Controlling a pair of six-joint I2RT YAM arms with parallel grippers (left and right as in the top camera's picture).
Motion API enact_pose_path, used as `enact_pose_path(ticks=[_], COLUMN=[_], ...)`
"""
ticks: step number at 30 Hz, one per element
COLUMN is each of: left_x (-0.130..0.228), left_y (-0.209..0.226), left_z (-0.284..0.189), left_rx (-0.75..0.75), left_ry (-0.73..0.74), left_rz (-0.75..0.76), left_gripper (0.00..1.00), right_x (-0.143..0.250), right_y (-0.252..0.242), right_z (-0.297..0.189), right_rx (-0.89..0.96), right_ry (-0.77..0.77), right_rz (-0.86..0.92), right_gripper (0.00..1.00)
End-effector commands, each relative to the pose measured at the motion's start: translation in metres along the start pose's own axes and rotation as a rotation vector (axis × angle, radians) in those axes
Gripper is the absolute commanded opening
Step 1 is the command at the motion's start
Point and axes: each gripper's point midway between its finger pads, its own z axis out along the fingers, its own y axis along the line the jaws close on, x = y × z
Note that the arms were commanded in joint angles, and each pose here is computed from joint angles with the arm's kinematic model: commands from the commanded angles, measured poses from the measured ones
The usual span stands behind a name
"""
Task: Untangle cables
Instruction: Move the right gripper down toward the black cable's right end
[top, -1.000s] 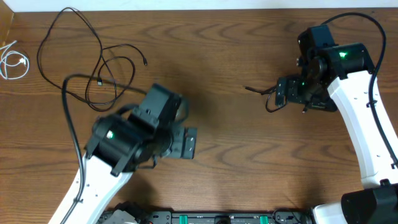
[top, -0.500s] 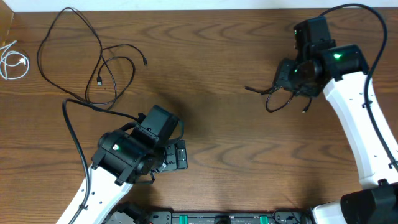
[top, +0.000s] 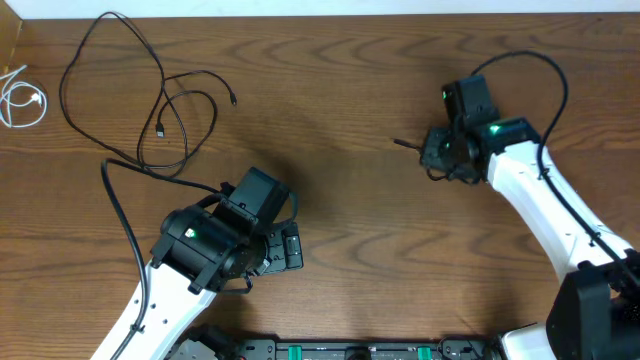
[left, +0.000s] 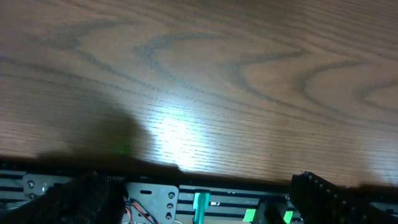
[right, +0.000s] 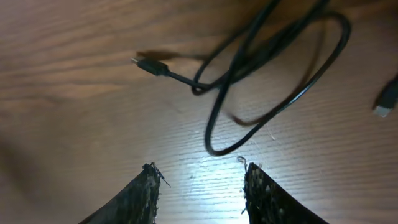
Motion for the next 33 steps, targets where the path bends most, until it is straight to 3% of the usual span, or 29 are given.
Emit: enact_pose_path(ticks=[1, 9, 16, 26, 28, 31, 33], left_x=[-0.001, -0.001, -0.001, -0.001, -0.001, -0.001, -0.001], left_y=[0.002, 0.002, 0.002, 0.002, 0.002, 0.002, 0.002], left_z=[0.000, 0.000, 0.000, 0.000, 0.000, 0.000, 0.000], left_rx=[-0.016, -0.015, -0.015, -0.015, -0.015, -0.015, -0.015], left_ry=[-0.005, -0.005, -0.006, -0.006, -0.006, -0.006, -0.006], left_rz=[-0.007, -0.008, -0.007, -0.008, -0.008, -0.007, -0.008], left_gripper=[0.98, 0.98, 0.98, 0.98, 0.98, 0.98, 0.98], right_x=[0.002, -0.001, -0.010, -0.005, -0.004, 0.000, -0.001], right_y=[-0.009, -0.007, -0.024, 0.013, 0.012, 0.004, 0.001], right_z=[0.006, 0.006, 0.009, 0.015, 0.018, 0.025, 0.026], right_rx=[0.029, 0.019, 0.118, -0.021, -0.011, 0.031, 0.050], right_ry=[-0.014, -0.029, -0.094, -0.089, -0.082, -0.066, -0.070], right_rz=[-0.013, -0.013, -0.050, -0.086, -0.089, -0.080, -0.069], right_gripper=[0.42, 0.37, 0.40, 0.44, 0.43, 0.31, 0.34])
